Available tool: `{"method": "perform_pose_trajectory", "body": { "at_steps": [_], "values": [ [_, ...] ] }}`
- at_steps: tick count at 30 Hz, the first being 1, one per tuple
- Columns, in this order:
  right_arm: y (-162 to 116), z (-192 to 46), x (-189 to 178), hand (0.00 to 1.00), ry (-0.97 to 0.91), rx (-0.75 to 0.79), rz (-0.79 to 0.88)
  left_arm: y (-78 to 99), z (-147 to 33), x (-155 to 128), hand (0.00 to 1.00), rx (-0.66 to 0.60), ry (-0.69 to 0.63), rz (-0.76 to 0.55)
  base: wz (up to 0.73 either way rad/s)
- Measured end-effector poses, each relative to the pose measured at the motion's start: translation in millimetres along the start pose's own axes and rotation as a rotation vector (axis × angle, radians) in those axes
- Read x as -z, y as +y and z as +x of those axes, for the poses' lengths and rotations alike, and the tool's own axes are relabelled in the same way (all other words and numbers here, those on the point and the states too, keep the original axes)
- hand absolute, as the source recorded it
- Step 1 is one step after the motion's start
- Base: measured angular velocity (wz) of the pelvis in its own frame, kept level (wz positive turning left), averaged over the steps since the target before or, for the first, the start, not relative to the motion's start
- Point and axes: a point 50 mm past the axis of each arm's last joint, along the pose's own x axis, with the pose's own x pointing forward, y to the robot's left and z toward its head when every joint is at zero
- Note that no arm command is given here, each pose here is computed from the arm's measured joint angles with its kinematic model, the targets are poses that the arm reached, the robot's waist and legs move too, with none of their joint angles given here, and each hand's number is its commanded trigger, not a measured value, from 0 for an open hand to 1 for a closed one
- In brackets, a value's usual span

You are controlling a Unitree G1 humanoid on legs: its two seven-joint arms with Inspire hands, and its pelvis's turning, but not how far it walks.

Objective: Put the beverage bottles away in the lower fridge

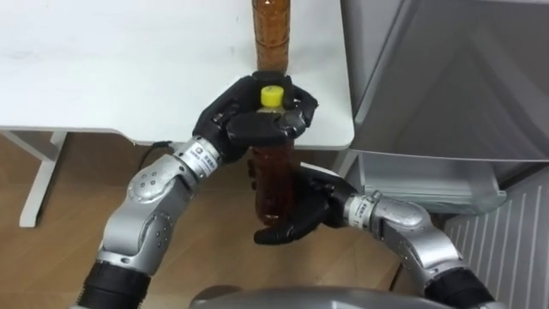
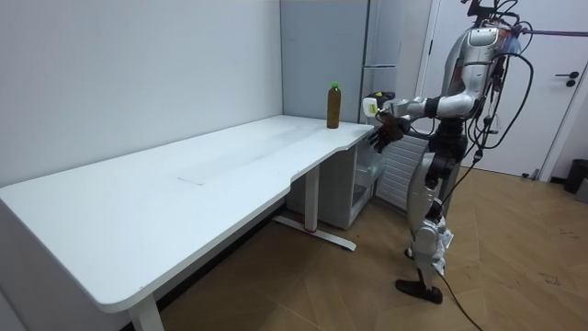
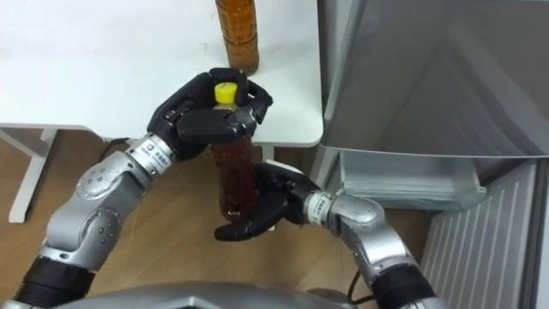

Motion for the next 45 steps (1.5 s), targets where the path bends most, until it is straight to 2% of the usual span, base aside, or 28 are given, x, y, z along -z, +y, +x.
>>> {"method": "perform_pose_trajectory", "body": {
  "at_steps": [2, 18, 19, 20, 21, 45],
  "values": [
    [2.4, 1.7, -1.0, 0.0, -0.024, -0.016, 0.03, -6.5, 1.5, 4.9, 1.0, 0.035, 0.018, -0.006, 0.0],
    [5.1, 1.2, -0.4, 0.0, -0.069, -0.042, 0.129, -9.6, 0.8, 15.8, 1.0, 0.049, 0.083, 0.035, 0.01],
    [5.1, 1.1, -0.5, 0.02, -0.074, -0.043, 0.135, -10.3, 1.0, 16.7, 1.0, 0.052, 0.089, 0.044, 0.0],
    [5.1, 0.8, -0.7, 0.69, -0.082, -0.045, 0.149, -10.3, 1.0, 16.8, 1.0, 0.054, 0.093, 0.051, 0.0],
    [5.1, 0.6, -0.8, 1.0, -0.085, -0.046, 0.153, -10.4, 1.0, 16.9, 1.0, 0.054, 0.093, 0.052, 0.0],
    [9.0, -0.6, 4.3, 1.0, -0.081, -0.067, 0.186, -8.9, 0.6, 18.9, 1.0, 0.04, 0.106, 0.054, 0.0]
  ]
}}
